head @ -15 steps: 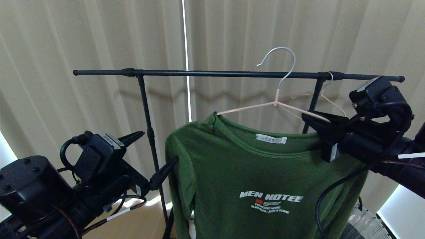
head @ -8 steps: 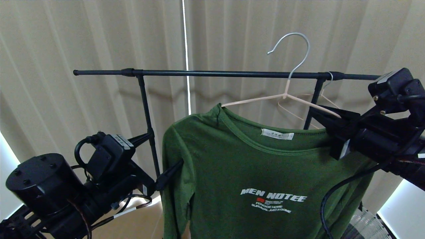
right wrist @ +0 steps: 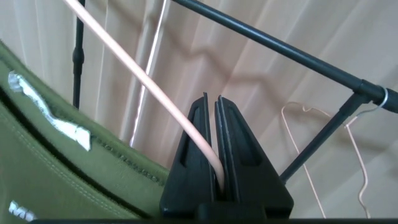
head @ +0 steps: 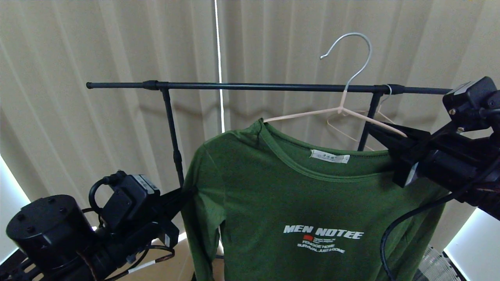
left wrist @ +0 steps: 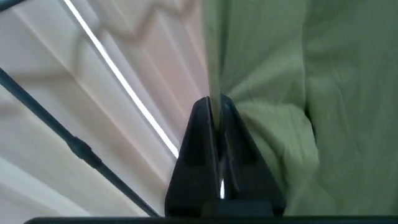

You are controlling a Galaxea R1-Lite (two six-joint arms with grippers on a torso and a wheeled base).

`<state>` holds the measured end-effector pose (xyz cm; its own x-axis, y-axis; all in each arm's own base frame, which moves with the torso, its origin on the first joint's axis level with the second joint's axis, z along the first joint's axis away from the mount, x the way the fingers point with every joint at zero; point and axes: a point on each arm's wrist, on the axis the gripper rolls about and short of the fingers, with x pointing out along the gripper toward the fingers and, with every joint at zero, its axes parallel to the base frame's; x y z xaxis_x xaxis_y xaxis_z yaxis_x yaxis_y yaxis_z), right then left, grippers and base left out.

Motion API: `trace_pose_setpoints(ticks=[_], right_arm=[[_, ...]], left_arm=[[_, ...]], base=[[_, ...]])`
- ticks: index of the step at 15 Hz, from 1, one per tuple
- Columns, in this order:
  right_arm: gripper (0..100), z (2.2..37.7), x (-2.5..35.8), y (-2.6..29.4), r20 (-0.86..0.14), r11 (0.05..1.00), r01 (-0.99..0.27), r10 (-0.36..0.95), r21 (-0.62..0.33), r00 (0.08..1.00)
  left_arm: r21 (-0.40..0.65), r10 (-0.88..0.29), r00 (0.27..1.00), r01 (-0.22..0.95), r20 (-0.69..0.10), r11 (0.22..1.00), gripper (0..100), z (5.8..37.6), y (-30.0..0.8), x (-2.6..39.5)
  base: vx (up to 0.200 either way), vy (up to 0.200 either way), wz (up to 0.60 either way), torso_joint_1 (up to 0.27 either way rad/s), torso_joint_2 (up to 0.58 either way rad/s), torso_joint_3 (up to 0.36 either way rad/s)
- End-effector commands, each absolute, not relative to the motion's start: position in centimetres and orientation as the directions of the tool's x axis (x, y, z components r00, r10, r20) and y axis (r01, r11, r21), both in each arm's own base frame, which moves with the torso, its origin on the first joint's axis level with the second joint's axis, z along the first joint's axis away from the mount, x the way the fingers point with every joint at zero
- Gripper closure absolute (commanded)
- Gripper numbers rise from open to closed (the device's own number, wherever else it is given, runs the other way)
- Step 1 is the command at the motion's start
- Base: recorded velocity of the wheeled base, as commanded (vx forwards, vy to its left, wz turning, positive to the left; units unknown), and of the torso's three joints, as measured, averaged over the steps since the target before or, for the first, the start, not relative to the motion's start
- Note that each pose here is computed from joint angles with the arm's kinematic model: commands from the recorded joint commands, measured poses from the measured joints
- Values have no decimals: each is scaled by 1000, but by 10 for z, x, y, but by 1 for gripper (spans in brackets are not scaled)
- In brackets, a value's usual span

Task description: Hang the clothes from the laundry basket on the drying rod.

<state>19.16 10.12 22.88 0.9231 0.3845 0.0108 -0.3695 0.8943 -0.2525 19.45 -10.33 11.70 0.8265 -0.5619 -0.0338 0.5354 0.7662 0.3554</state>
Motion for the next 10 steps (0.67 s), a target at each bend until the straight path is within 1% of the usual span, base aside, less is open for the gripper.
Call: trace_pose_setpoints(ticks=[1, 3, 5, 8, 9, 10], right_arm=[[100, 230, 191, 97, 17, 901, -353, 368, -252, 930], [100, 230, 194, 91, 18, 913, -322, 337, -251, 941], [100, 228, 195, 89, 12, 915, -316, 330, -252, 944], [100, 228, 195, 89, 11, 914, -316, 330, -254, 944], [100, 228, 195, 89, 8, 914, -317, 330, -254, 944], [100, 228, 195, 89, 9, 914, -315, 328, -254, 945]], left_arm=[[354, -546, 837, 519, -26, 778, 100, 117, -99, 194], [355, -492, 871, 464, -14, 812, 100, 120, -85, 196], [356, -451, 893, 420, 3, 835, 100, 124, -76, 200], [358, -437, 899, 405, 9, 841, 100, 125, -72, 199], [359, -439, 899, 405, 15, 841, 0, 127, -72, 198], [360, -441, 897, 404, 24, 841, 0, 128, -72, 199]], base=[[0, 0, 0, 0, 0, 0], [0, 0, 0, 0, 0, 0], [0, 0, 0, 0, 0, 0], [0, 0, 0, 0, 0, 0], [0, 0, 0, 0, 0, 0], [0, 0, 0, 0, 0, 0]])
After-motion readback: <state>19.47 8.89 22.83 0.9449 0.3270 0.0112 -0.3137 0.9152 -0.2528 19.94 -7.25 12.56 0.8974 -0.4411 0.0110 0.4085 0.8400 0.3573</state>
